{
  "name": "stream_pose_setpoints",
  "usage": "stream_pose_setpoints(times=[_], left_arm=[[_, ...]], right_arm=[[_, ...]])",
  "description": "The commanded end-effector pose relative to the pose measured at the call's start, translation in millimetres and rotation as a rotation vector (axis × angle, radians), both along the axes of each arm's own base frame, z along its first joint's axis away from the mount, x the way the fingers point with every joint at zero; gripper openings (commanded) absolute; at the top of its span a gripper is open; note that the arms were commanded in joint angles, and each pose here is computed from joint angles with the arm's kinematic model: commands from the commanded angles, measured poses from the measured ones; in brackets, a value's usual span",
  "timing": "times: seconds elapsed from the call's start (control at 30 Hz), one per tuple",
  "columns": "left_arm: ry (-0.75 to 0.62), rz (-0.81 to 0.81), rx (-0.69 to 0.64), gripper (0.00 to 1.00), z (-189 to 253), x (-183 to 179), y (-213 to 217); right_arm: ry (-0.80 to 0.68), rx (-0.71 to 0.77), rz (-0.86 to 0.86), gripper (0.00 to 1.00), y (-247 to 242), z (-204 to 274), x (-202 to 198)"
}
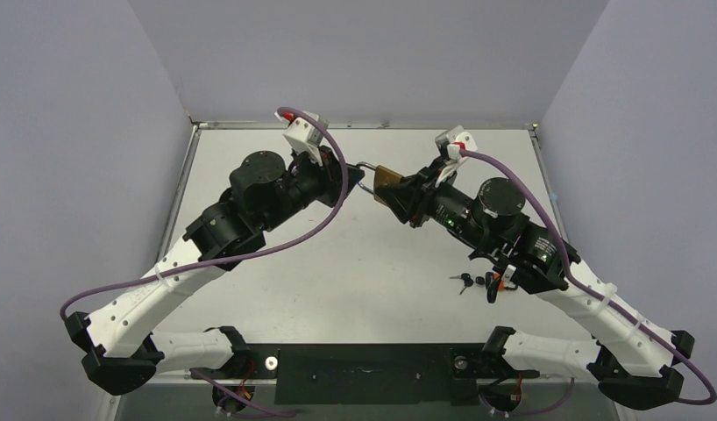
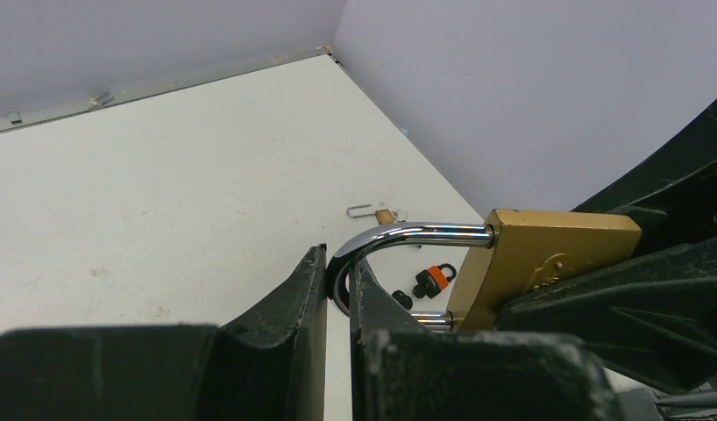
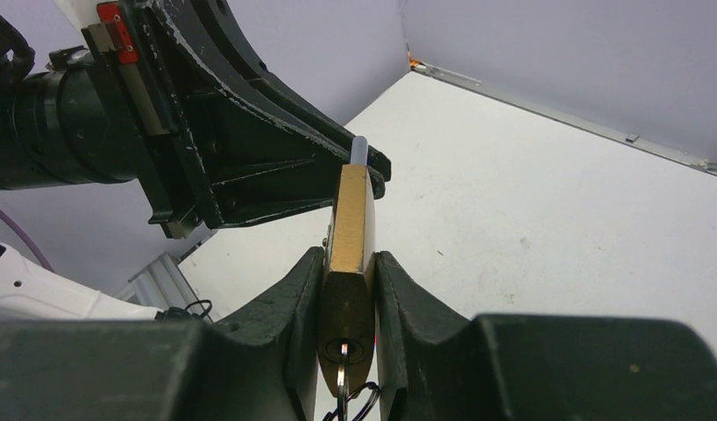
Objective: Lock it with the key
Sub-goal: Lock the lock.
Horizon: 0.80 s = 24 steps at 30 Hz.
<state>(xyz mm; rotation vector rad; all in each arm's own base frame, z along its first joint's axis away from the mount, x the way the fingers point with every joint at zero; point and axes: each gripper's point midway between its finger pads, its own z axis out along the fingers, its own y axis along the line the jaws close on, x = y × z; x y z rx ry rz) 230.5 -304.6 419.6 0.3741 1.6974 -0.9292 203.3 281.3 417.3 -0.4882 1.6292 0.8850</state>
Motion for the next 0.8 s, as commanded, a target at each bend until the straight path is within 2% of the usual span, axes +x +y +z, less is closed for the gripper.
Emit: stream_pose_setpoints(times=[0.0, 0.77], left_arm=[[-0.108, -0.905, -0.366, 0.00, 117, -199, -47], [-0.158, -0.965, -0.379, 0.00, 137, -212, -51]], right_arm=[[0.055, -0.012, 0.125, 0.00, 75, -46, 23], [0.127, -0.066, 0.126, 0.00, 84, -88, 27]])
